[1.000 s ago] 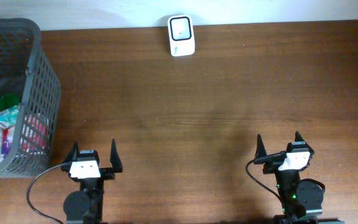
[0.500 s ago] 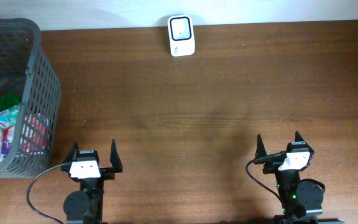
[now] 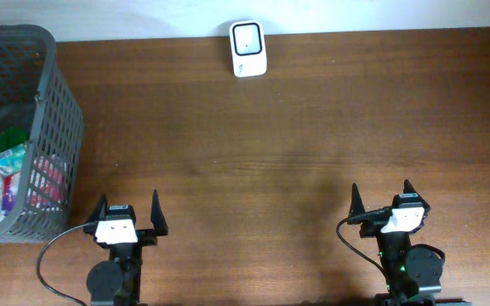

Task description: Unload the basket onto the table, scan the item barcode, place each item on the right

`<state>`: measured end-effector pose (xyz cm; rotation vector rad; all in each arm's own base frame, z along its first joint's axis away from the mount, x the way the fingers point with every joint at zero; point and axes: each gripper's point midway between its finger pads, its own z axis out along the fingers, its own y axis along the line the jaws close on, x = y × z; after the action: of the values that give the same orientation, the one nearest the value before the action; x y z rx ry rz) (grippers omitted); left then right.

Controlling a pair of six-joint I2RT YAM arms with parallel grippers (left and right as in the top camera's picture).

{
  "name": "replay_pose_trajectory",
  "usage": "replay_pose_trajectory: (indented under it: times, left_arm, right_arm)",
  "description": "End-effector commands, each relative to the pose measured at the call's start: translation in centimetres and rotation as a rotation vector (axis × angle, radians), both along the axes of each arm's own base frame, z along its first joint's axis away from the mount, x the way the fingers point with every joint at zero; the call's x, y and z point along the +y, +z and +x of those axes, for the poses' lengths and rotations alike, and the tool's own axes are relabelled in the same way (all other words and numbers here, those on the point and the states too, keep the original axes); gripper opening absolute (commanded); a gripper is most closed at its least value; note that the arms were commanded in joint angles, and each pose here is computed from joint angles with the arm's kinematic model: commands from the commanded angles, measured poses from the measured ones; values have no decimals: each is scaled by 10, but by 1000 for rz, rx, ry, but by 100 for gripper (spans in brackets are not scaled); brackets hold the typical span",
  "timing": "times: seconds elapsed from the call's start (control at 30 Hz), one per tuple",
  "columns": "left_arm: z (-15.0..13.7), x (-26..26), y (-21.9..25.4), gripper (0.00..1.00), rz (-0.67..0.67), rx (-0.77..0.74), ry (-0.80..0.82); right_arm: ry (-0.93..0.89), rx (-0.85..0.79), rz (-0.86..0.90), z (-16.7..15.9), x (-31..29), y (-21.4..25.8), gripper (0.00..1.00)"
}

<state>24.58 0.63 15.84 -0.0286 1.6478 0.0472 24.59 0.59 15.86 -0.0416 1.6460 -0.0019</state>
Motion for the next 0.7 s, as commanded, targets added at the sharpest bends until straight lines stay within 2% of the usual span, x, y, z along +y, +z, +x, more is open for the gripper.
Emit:
replay_pose_trajectory:
  times: [0.0, 0.4, 0.47, 0.5, 0.6, 0.67]
  left_arm:
    - [0, -4, -2, 99, 18, 2, -24]
    - [0, -4, -2, 99, 18, 2, -23]
    - [1, -8, 9, 99, 15, -42, -43]
    - [1, -17, 13, 99, 12, -57, -99]
    - [-15, -82, 15, 99, -5, -65, -487]
    - [-23, -96, 22, 99, -1, -98, -581]
  right_arm:
    - [4, 7, 7, 0, 1, -4, 99]
    - [4, 7, 7, 0, 1, -4, 99]
    - [4, 7, 7, 0, 1, -4, 99]
    - [4, 7, 7, 0, 1, -4, 99]
    - [4, 7, 7, 0, 1, -4, 99]
    - [4, 7, 7, 0, 1, -4, 99]
